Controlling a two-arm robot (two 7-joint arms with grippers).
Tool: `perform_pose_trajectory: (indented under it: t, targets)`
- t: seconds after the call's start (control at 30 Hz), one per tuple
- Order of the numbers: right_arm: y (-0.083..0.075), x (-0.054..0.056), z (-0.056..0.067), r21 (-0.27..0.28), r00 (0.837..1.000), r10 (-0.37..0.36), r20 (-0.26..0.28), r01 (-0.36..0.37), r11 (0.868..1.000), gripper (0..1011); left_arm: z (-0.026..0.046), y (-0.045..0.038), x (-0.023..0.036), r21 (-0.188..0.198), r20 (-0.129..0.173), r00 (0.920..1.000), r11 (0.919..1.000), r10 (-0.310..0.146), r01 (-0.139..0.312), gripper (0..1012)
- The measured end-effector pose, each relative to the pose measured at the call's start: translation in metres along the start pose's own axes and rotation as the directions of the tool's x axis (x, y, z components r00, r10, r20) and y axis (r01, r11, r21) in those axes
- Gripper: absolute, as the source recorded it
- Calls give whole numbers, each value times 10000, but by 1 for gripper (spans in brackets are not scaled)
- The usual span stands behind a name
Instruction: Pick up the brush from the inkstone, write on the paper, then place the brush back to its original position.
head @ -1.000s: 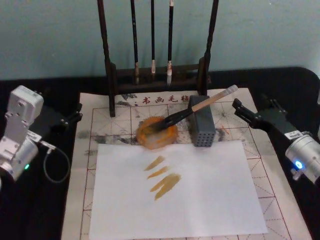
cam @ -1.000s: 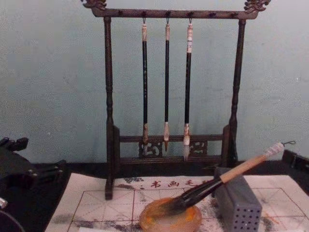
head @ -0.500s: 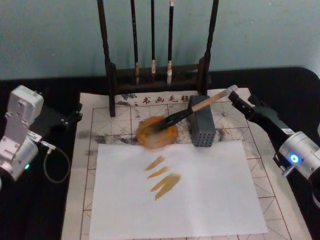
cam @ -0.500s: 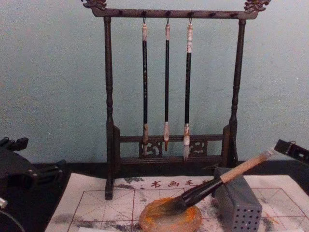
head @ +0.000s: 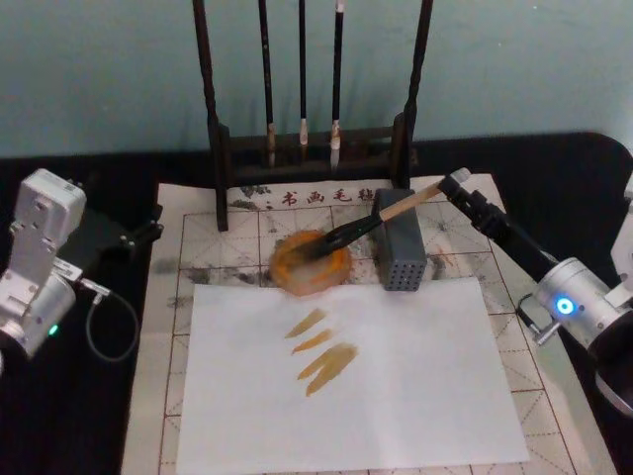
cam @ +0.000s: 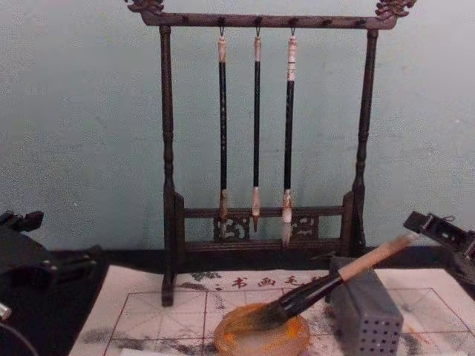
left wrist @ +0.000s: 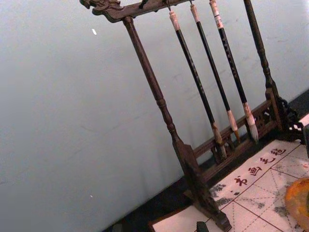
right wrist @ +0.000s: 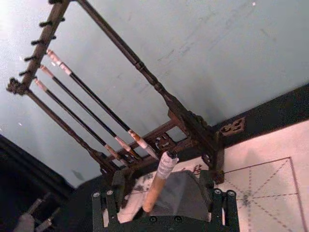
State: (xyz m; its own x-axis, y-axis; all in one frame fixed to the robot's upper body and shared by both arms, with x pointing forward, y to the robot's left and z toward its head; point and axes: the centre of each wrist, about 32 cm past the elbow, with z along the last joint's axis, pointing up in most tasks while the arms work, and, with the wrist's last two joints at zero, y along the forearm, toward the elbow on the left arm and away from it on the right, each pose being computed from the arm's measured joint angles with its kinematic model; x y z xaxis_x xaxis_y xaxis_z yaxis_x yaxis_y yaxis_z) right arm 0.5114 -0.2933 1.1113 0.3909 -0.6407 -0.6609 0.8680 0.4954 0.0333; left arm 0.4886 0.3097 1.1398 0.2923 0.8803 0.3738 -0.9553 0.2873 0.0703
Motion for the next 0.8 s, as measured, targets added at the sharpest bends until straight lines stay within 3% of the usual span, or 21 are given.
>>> perform_pose_trajectory:
  t: [0.17, 0.37, 0.8]
  targets:
    - [69, 31, -54, 98, 9962, 114, -862, -106, 9999, 1000, 0, 0, 0, 0, 0, 10000, 10000, 0, 0, 1001]
    - [112, 51, -93, 173, 9892, 213, -1451, -190, 9997, 1000, 0, 0, 0, 0, 0, 10000, 10000, 0, 0, 1001]
    - [191, 53, -145, 242, 9753, 462, -2158, -420, 9988, 1000, 0, 0, 0, -1, -1, 10000, 10000, 0, 0, 1001]
